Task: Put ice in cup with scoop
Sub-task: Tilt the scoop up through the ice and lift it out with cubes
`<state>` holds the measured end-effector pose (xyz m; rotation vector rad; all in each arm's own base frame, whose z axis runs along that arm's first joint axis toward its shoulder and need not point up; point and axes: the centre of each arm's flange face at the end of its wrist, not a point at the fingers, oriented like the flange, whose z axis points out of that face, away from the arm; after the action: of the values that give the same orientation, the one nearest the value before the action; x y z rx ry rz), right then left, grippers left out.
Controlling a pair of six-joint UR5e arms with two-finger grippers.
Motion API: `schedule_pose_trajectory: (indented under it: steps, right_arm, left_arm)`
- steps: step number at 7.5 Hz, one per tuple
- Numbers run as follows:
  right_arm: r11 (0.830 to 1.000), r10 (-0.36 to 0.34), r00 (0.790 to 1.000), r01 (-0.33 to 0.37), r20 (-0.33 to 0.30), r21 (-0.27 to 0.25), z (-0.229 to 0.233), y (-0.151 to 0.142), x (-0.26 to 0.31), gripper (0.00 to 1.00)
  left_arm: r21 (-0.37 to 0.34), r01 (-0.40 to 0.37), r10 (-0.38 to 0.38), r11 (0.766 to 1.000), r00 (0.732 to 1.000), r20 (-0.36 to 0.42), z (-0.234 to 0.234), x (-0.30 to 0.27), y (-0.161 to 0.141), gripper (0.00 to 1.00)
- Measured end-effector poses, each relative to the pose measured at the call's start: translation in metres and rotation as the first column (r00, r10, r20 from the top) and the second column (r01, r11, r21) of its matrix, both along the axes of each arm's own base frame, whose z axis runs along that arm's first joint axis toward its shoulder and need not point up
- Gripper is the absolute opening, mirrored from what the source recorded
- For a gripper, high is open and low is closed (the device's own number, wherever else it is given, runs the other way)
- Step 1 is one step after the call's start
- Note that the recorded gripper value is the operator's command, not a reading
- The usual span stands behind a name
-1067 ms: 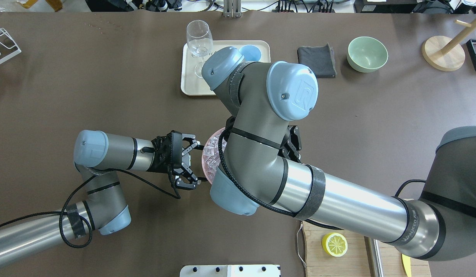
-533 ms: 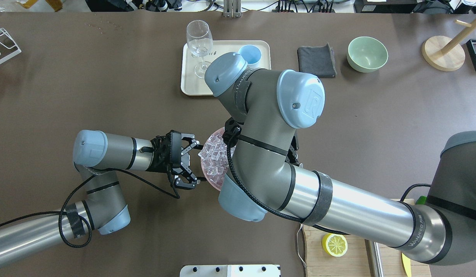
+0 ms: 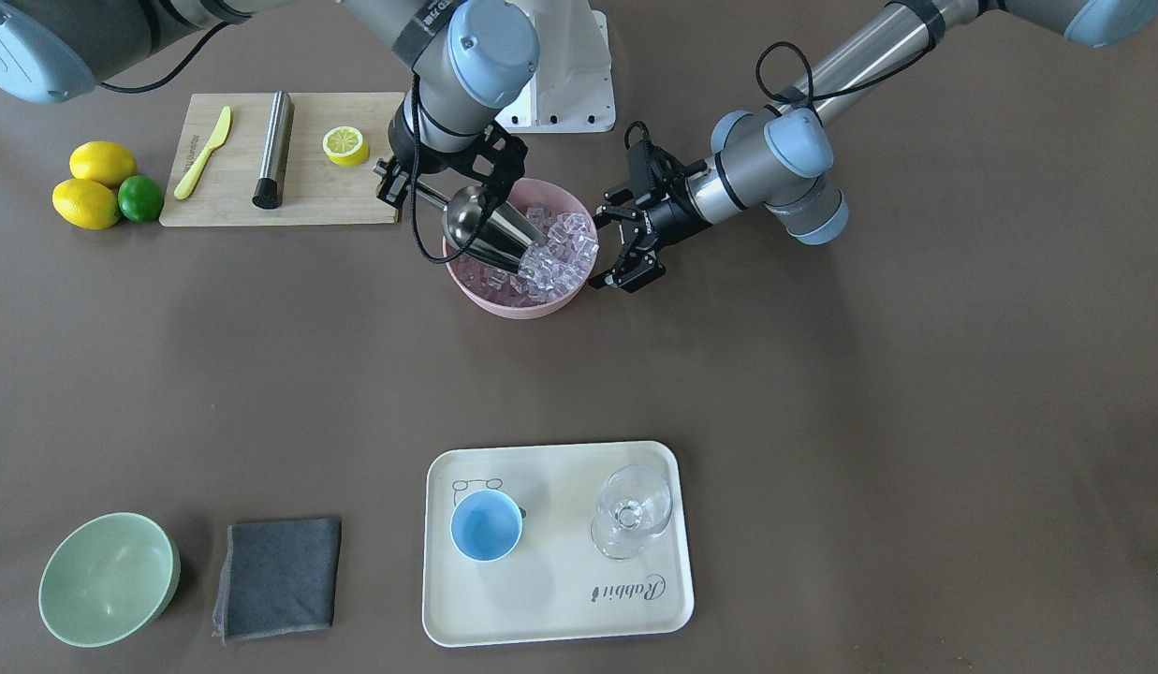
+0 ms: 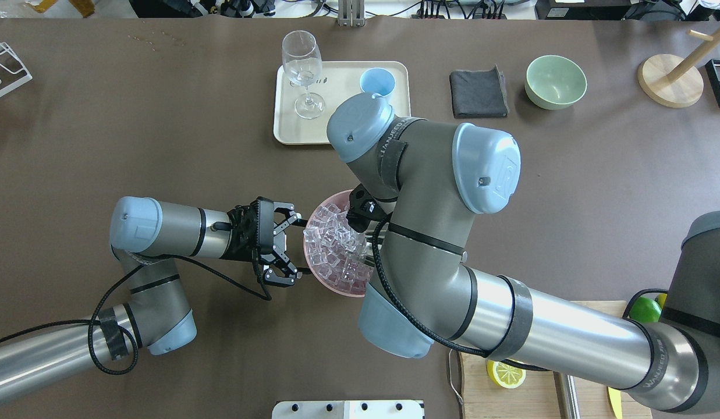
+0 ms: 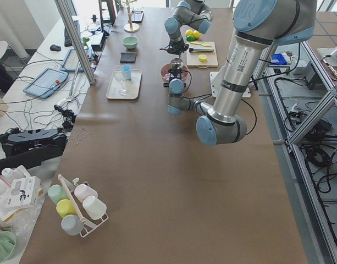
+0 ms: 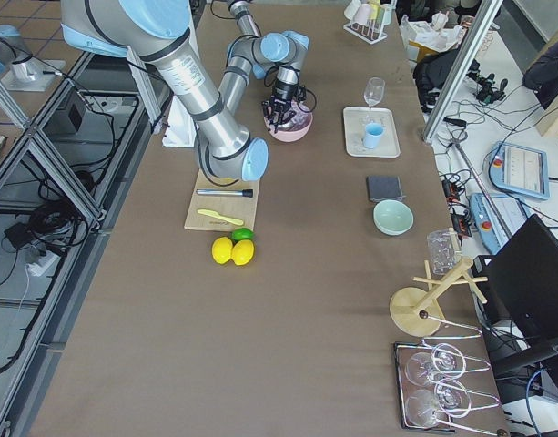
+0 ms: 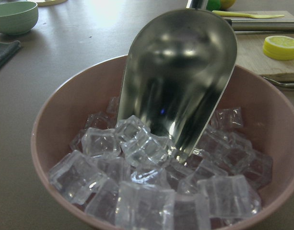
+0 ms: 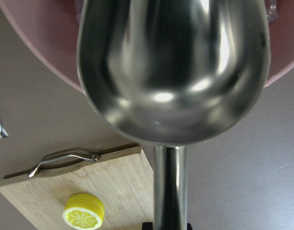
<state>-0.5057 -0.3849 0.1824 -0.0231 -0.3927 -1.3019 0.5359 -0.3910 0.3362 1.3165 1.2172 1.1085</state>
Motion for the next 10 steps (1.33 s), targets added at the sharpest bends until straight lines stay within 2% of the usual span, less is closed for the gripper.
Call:
schedule_pose_trajectory:
  steps: [2, 8, 10]
  right_arm:
    - [0.999, -0.007, 1.0, 0.006, 0.024, 0.043, 0.005, 0.005, -0.005, 0.0]
    - [0.997, -0.013, 0.998, 0.009, 0.056, 0.078, 0.0, 0.01, -0.002, 0.0]
    - [0.993, -0.012, 0.995, 0.001, 0.094, 0.114, -0.002, 0.014, 0.01, 0.0]
  left_arm:
    - [-0.001, 0.003, -0.003, 1.0, 1.0, 0.002, 0.001, -0.001, -0.001, 0.96]
    - [-0.003, 0.007, -0.007, 1.0, 1.0, 0.007, 0.003, -0.004, -0.004, 0.96]
    - [-0.004, 0.012, -0.012, 1.0, 1.0, 0.008, 0.004, -0.007, -0.007, 0.96]
